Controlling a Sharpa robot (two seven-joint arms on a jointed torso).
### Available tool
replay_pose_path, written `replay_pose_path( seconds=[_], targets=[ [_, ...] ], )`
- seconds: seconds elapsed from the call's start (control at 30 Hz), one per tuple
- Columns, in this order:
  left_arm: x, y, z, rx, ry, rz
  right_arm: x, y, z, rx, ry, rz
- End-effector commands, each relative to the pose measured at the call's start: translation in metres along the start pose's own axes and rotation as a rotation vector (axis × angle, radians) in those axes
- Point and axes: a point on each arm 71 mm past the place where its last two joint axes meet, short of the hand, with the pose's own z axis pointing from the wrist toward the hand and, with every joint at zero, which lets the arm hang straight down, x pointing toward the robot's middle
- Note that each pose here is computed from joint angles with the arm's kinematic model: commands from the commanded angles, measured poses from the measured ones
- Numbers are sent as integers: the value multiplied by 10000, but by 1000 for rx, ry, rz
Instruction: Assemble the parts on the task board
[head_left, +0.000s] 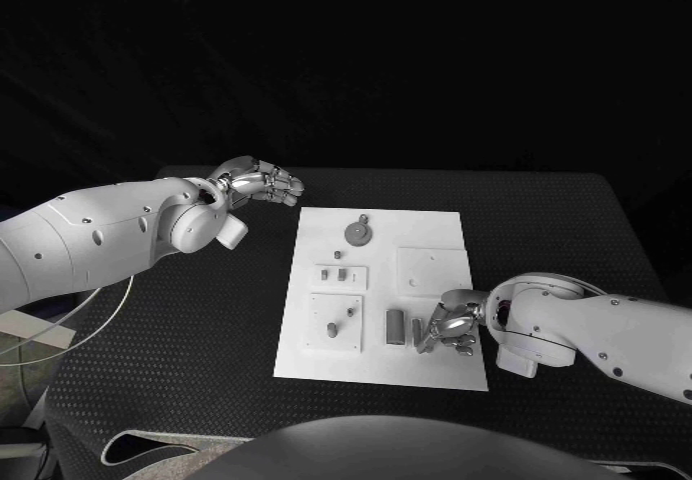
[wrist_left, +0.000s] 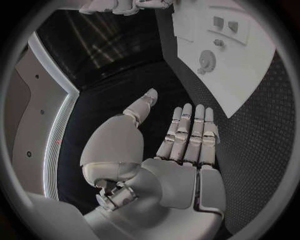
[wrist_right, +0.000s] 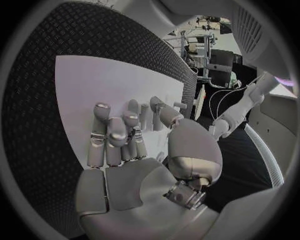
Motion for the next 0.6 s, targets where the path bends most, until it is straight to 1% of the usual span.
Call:
replay_pose_path(
  seconds=[0.03, 0.4, 0.6],
  targets=[
    [20, -17, 5, 11, 15, -1, 31, 7, 18, 2, 12, -47],
    [17, -16, 3, 10, 14, 0, -3, 10, 45, 19, -40, -60],
    [20, -17, 4, 10, 15, -1, -22, -16, 55, 39, -48, -77]
  ],
)
